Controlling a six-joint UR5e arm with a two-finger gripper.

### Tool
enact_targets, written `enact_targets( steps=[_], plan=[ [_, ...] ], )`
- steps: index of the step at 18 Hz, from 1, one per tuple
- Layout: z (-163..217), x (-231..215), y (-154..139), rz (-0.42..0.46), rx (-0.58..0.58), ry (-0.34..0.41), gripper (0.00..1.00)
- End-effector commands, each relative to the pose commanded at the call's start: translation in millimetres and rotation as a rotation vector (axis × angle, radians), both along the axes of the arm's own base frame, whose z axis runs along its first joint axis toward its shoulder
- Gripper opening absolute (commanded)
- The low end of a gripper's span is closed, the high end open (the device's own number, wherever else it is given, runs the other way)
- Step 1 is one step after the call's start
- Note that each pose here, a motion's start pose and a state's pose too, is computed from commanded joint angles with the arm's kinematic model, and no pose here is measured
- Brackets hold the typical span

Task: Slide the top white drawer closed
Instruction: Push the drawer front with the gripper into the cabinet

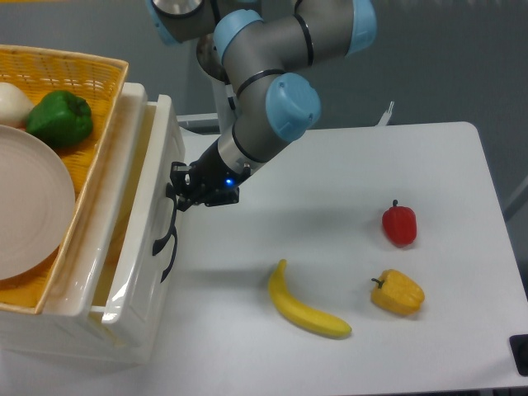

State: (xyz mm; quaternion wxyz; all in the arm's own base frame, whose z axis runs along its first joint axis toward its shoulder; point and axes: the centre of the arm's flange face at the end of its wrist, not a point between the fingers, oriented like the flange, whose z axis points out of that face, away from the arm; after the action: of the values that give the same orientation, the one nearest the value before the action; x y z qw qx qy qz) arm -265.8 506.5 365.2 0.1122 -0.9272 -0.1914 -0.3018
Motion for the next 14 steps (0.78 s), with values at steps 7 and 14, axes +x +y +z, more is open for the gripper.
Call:
enact_targets(
  steps=[7, 14],
  plan=[
    [0.0, 9.4, 4.8, -0.007, -0.007, -0.004, 0.04],
    [5.1, 9.2, 7.5, -0.007, 0.009, -0.005, 0.04]
  ],
)
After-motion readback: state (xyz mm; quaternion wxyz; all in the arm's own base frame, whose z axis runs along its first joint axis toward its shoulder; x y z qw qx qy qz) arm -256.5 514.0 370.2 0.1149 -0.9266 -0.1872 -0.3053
